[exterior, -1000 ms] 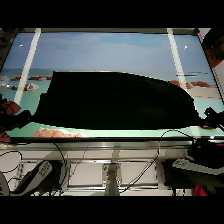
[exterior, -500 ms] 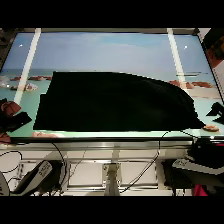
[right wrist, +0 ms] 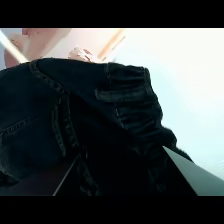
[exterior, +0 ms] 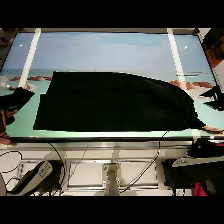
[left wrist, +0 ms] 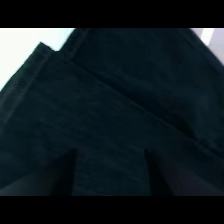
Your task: Fold the clothes and pants, and hang the long-sleeved shirts on hangers.
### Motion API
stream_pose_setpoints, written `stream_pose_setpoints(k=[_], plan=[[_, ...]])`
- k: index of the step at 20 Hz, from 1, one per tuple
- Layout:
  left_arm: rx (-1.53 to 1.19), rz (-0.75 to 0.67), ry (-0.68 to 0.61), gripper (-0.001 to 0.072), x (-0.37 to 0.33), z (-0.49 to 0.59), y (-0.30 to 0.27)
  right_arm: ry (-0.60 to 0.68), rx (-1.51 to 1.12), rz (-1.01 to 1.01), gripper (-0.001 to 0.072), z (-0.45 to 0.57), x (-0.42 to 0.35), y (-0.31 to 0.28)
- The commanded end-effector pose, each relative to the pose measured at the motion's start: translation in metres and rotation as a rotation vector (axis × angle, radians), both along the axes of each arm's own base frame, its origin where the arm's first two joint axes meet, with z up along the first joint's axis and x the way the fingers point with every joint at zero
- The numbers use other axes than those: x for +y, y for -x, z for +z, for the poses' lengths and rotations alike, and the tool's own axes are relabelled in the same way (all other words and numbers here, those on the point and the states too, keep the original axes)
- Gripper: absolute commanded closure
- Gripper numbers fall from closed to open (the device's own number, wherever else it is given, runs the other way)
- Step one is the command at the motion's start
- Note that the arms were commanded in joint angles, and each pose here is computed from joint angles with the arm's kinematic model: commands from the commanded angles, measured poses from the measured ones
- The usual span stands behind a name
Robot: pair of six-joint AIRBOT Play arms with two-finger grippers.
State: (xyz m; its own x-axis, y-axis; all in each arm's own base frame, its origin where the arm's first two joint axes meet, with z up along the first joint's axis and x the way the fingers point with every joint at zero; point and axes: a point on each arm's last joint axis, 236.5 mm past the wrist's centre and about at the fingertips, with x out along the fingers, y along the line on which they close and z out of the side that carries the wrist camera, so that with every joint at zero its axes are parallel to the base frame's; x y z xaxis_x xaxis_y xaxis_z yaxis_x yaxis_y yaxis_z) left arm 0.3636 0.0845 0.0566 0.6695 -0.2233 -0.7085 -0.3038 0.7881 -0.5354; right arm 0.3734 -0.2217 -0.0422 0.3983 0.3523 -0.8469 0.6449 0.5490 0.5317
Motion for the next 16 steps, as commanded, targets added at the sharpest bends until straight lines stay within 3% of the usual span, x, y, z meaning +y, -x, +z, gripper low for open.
stream_pose_setpoints(k=[1,11,13,15,16], plan=[[-0.031,-0.039,0.034,0.0217,-0.019,0.006,-0.010,-0.052,-0.010,-0.013,0.0154,-0.037,0.003,-0.020],[-0.030,-0.059,0.035,0.0218,-0.027,0.006,-0.011,-0.032,-0.002,0.050,0.0173,-0.061,0.016,-0.044],[-0.030,-0.059,0.034,0.0219,-0.027,0.006,-0.011,-0.033,-0.013,0.091,0.0432,-0.060,0.025,-0.048],[-0.030,-0.059,0.034,0.0219,-0.027,0.006,-0.011,-0.054,-0.036,0.098,0.0641,-0.056,0.031,-0.052],[-0.030,-0.059,0.034,0.0219,-0.026,0.006,-0.011,-0.073,-0.060,0.114,0.0651,-0.050,0.036,-0.056]])
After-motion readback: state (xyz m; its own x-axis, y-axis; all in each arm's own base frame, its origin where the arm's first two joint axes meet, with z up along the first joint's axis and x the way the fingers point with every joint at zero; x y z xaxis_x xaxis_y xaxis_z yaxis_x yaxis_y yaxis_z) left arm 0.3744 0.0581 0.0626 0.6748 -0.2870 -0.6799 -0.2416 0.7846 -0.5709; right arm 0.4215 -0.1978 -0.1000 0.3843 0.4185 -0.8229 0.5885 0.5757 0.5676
